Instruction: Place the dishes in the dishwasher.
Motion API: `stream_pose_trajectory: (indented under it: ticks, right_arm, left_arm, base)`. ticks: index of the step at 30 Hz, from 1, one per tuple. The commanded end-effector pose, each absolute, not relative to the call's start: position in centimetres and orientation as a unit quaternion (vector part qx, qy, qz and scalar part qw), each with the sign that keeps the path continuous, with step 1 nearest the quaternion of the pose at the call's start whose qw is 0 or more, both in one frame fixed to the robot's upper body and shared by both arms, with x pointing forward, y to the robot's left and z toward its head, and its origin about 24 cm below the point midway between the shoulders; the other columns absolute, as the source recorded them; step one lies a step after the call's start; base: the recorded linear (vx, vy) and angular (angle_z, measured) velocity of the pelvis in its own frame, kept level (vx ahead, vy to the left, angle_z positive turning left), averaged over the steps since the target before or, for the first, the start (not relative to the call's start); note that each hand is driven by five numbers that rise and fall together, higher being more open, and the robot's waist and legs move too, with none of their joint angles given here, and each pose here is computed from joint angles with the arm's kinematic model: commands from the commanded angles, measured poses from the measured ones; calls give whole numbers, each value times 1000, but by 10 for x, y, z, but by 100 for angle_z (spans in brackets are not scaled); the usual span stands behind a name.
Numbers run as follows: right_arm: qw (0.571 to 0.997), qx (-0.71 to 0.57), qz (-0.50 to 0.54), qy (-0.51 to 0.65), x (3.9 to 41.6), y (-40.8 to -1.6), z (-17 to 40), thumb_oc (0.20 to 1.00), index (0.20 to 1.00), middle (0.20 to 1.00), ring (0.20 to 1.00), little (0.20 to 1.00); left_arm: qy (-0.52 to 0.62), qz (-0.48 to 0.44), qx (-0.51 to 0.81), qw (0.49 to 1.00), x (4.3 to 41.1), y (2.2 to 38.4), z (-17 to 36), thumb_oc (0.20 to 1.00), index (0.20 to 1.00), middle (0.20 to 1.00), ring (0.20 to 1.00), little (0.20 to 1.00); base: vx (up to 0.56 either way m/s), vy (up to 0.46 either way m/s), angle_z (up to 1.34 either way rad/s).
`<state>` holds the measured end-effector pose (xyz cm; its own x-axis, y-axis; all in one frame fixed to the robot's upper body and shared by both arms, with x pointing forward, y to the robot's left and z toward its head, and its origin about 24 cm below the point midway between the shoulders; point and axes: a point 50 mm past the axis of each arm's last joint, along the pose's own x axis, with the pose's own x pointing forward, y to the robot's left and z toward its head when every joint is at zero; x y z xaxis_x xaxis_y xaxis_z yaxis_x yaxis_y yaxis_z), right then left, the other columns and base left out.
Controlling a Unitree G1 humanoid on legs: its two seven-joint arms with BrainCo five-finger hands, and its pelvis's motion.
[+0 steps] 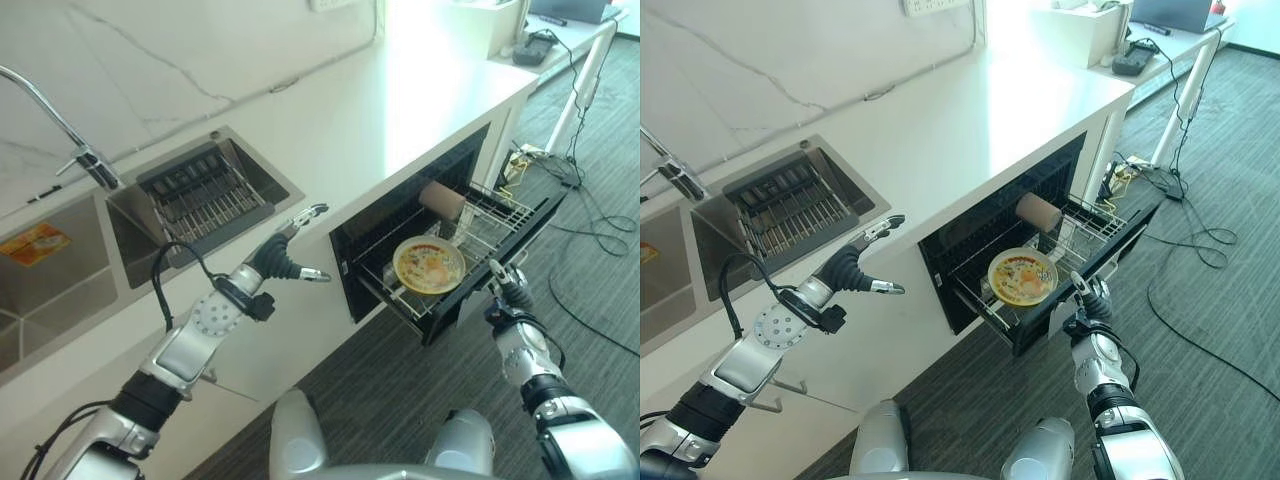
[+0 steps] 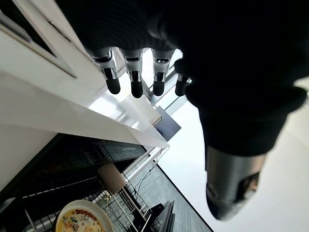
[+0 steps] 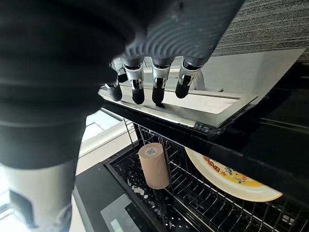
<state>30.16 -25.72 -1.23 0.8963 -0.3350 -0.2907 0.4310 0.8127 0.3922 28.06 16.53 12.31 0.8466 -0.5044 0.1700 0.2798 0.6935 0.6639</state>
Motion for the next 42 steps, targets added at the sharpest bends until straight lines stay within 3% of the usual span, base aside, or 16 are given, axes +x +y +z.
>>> stream_pose_trajectory:
  ticks: [1,12,42]
  right_arm:
    - [949,278,-135,70,331,-234,12,1000,1000,1000,1000,1000]
    - [953,295,-59,44,363,-213,46,1000,1000,1000,1000,1000]
    - [988,122,11,-99,416,-196,196,1000,1000,1000,1000,1000]
  left_arm:
    - [-260,-219,318,885,280,154,168,1000,1000,1000,1000,1000]
    - [-295,-241,321,867,276,140,189,1000,1000,1000,1000,1000]
    - [-384,-227,327,833,269,137,222,1000,1000,1000,1000,1000]
  base:
    - [0,0,0]
    - [38,21,5]
    - [-3,95,7]
